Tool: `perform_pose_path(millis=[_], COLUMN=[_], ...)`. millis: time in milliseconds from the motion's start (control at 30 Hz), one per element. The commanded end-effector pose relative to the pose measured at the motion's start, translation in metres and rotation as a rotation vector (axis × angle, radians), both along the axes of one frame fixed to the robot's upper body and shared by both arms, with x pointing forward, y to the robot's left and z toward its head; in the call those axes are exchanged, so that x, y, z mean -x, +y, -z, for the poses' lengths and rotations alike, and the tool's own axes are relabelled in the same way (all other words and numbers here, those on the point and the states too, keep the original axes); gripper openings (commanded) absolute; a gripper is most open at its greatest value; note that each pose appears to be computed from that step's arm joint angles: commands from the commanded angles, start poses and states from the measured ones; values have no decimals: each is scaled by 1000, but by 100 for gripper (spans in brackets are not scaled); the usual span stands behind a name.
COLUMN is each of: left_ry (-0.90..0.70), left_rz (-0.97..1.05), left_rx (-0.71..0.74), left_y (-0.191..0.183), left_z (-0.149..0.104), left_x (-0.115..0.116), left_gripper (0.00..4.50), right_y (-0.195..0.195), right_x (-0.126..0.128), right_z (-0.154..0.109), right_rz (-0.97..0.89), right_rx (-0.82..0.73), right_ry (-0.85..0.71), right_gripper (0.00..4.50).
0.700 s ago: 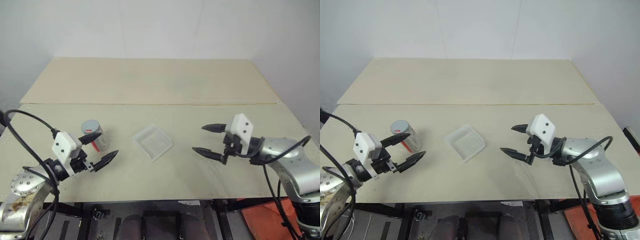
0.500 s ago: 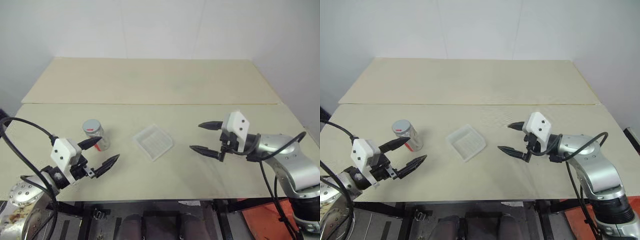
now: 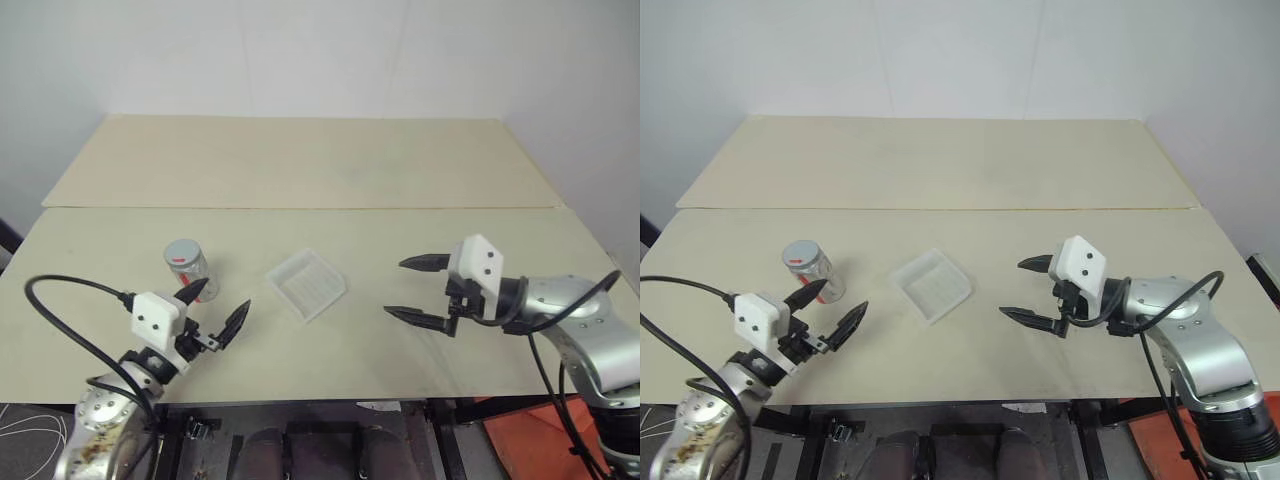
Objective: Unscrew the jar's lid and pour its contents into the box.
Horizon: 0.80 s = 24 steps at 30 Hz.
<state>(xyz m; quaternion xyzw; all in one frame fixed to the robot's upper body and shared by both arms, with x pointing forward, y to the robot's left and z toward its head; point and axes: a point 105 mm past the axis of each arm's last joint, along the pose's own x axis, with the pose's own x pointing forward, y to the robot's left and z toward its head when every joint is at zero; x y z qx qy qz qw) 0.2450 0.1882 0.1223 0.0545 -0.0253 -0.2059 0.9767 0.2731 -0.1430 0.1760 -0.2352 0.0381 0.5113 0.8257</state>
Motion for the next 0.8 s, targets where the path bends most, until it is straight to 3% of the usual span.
perform_pose_path(millis=[33, 133, 267, 567, 800], left_ry=[-77, -75, -92, -91, -89], left_rz=[-93, -186, -328, -377, -358], left_rx=[-24, -43, -35, -21, -12], left_y=[-6, -2, 11, 28, 22], left_z=[-8, 0, 2, 7, 9], left_x=[12, 15, -2, -28, -27], left_gripper=[448, 448, 448, 448, 448], right_y=[-6, -10, -10, -3, -6], right_x=[2, 0, 5, 9, 10], right_z=[-18, -18, -18, -18, -19], right_rz=[-12, 4, -26, -58, -48], right_rx=[6, 28, 31, 49, 59], right_ry=[-60, -67, -55, -61, -70], right_gripper=[450, 450, 450, 450, 450])
